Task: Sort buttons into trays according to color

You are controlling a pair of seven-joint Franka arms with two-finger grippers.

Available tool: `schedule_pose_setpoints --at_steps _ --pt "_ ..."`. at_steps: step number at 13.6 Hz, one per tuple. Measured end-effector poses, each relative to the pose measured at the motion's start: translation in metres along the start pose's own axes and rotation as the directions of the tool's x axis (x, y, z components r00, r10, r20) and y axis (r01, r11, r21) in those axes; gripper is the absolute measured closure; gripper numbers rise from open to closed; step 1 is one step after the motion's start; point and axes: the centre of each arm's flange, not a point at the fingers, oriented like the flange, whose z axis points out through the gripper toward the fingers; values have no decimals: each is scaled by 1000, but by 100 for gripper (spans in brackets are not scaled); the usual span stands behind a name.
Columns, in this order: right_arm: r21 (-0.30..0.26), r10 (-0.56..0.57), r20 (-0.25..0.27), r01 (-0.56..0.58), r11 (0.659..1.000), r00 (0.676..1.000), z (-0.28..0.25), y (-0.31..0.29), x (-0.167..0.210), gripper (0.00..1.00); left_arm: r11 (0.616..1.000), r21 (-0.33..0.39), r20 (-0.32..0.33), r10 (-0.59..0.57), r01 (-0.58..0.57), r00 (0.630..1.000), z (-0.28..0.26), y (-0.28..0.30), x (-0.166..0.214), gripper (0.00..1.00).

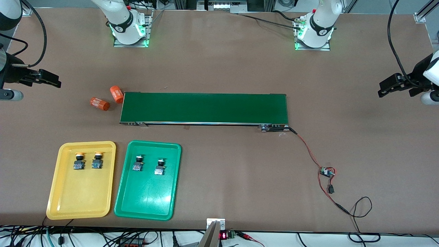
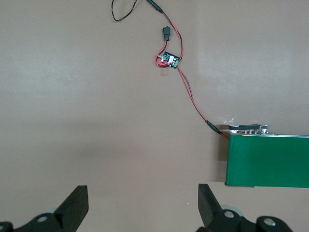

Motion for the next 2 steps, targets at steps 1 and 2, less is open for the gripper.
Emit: schedule_pose_setpoints --at_steps 1,2 --pt "0 0 0 0 1000 1000 0 0 0 0 1000 0 0 0 0 1000 0 0 0 0" --pt "0 0 0 0 1000 1000 0 0 0 0 1000 0 0 0 0 1000 0 0 0 0"
